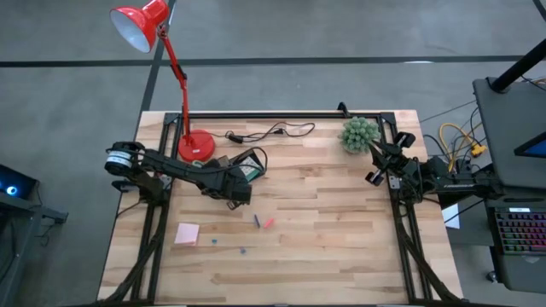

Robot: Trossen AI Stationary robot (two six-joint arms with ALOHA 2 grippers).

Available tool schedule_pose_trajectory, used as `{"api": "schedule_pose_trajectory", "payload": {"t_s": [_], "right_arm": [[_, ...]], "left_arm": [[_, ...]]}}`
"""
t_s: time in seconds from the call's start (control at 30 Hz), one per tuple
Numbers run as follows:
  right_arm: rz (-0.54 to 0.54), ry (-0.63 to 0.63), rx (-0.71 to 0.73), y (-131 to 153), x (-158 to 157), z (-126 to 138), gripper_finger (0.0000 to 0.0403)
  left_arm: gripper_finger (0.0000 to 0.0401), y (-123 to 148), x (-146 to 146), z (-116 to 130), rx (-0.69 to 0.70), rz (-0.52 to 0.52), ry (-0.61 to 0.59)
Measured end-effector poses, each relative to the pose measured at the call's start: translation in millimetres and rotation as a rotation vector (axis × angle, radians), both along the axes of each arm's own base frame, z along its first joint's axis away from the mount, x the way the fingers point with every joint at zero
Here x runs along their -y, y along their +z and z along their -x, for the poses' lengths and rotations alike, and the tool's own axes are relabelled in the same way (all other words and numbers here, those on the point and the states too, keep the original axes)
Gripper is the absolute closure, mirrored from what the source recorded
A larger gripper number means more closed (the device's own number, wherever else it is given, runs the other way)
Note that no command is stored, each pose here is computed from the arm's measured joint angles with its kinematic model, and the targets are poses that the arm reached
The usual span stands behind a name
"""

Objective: Pick and place office supplies into organizer
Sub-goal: Put the green eraser into the desk organizer, then put the blue eraser into the desk organizer

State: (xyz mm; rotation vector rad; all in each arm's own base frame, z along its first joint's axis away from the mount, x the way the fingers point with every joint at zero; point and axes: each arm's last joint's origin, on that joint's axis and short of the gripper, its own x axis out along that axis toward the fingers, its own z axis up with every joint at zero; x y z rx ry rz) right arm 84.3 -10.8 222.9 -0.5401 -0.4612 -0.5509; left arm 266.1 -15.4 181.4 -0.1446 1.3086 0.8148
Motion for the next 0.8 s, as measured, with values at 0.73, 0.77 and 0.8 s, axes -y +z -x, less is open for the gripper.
{"api": "schedule_pose_trajectory", "payload": {"t_s": [0.73,0.77,0.8], "right_arm": [[0.0,0.0,0.002,0.1,0.0,0.1,0.0351],[0.0,0.0,0.001,0.1,0.0,0.1,0.0351],[0.0,0.0,0.002,0.1,0.0,0.1,0.0351]], "left_arm": [[0.0287,-0.2,0.4,0.1,-0.003,0.019,0.0],[0.028,-0.2,0.5,0.1,-0.003,0.019,0.0],[0.0273,-0.2,0.4,0.1,-0.003,0.018,0.0]]}}
